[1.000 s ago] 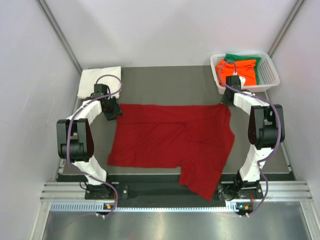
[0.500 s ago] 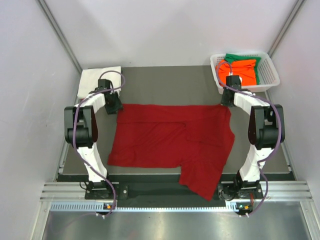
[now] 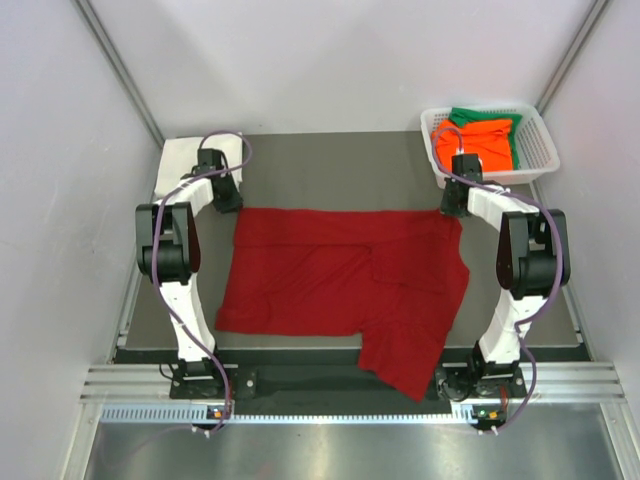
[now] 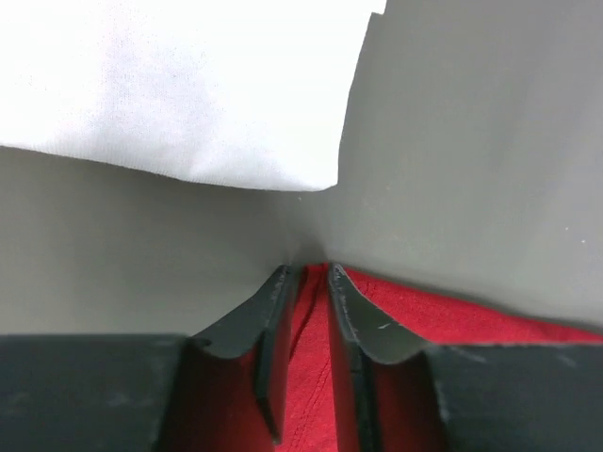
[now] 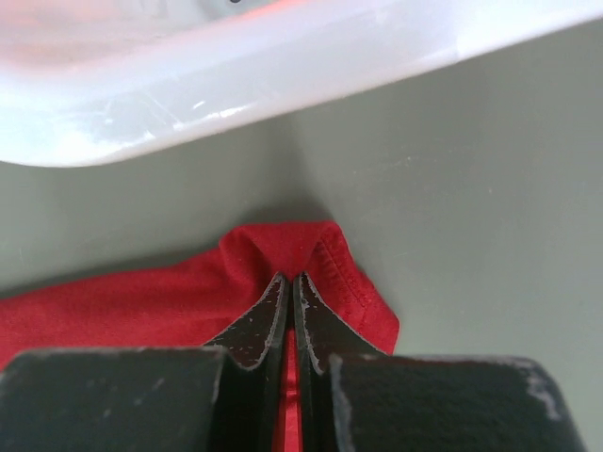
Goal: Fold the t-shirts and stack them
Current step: Fold the tshirt
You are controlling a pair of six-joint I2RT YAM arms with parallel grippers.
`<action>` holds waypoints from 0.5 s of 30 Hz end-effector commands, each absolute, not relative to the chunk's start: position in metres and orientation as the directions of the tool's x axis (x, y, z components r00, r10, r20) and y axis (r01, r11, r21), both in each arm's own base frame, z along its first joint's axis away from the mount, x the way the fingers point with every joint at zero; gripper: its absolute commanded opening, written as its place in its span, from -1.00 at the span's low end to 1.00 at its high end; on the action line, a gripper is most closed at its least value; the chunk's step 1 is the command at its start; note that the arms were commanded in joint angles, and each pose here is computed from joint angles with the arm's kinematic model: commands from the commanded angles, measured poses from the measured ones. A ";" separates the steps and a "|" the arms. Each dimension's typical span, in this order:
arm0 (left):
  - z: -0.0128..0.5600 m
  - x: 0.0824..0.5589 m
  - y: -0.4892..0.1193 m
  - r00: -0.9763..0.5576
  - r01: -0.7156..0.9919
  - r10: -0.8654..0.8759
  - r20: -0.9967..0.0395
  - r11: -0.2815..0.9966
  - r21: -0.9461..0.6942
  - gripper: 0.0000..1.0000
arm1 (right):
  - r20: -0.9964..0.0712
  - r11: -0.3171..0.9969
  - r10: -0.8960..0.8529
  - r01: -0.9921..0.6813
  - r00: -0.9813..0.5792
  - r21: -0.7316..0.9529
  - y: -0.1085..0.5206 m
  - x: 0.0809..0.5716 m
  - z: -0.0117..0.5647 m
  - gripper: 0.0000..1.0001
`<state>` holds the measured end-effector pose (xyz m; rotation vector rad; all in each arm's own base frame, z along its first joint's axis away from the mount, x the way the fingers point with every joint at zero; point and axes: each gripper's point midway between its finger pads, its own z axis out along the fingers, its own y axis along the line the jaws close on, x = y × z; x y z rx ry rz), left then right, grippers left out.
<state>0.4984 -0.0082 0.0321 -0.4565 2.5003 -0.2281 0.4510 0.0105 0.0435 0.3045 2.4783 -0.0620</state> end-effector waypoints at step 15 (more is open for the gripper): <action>0.014 0.473 -0.011 -0.813 -0.263 -0.375 -0.446 0.919 -0.292 -0.67 | -0.637 0.965 0.243 0.249 -0.732 0.082 0.010 0.455 0.049 -1.00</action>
